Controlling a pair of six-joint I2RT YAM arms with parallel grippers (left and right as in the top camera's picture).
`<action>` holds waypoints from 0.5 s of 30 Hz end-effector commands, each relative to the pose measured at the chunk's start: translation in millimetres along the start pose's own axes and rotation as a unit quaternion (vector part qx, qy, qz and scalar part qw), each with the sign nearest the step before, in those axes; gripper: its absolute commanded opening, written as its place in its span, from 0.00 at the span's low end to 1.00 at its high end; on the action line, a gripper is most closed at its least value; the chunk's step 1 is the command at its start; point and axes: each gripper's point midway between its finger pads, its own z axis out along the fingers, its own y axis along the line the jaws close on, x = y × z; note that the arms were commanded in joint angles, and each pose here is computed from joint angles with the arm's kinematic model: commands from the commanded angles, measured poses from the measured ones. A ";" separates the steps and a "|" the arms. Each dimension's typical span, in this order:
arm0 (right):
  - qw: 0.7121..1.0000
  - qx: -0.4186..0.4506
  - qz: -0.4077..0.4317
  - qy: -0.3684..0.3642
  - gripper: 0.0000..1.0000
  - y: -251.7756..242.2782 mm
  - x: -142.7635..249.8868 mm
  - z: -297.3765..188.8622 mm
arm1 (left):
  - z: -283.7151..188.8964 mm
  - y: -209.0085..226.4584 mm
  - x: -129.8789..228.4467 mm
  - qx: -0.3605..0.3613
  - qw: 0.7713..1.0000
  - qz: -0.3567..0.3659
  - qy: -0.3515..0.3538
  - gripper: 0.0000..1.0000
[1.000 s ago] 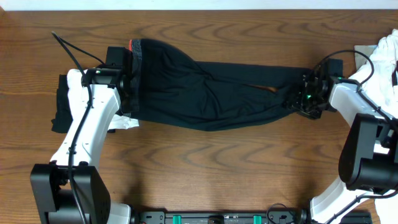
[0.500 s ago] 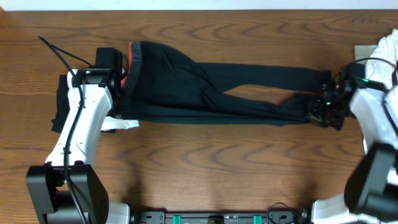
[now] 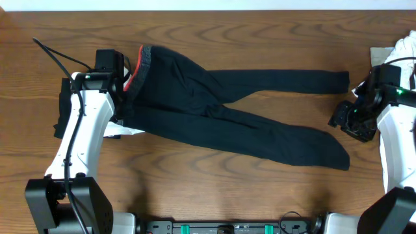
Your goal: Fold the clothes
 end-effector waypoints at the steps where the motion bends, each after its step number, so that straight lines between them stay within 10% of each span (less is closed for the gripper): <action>1: 1.000 0.017 0.008 0.022 0.62 -6.4 -1.6 13.7 | -8.1 8.6 -5.8 -0.012 1.000 -0.012 -0.016 0.06; 15: 0.991 0.048 -0.013 0.123 0.55 -12.6 12.0 90.7 | -8.1 8.5 -5.8 -0.011 1.000 -0.012 -0.016 0.06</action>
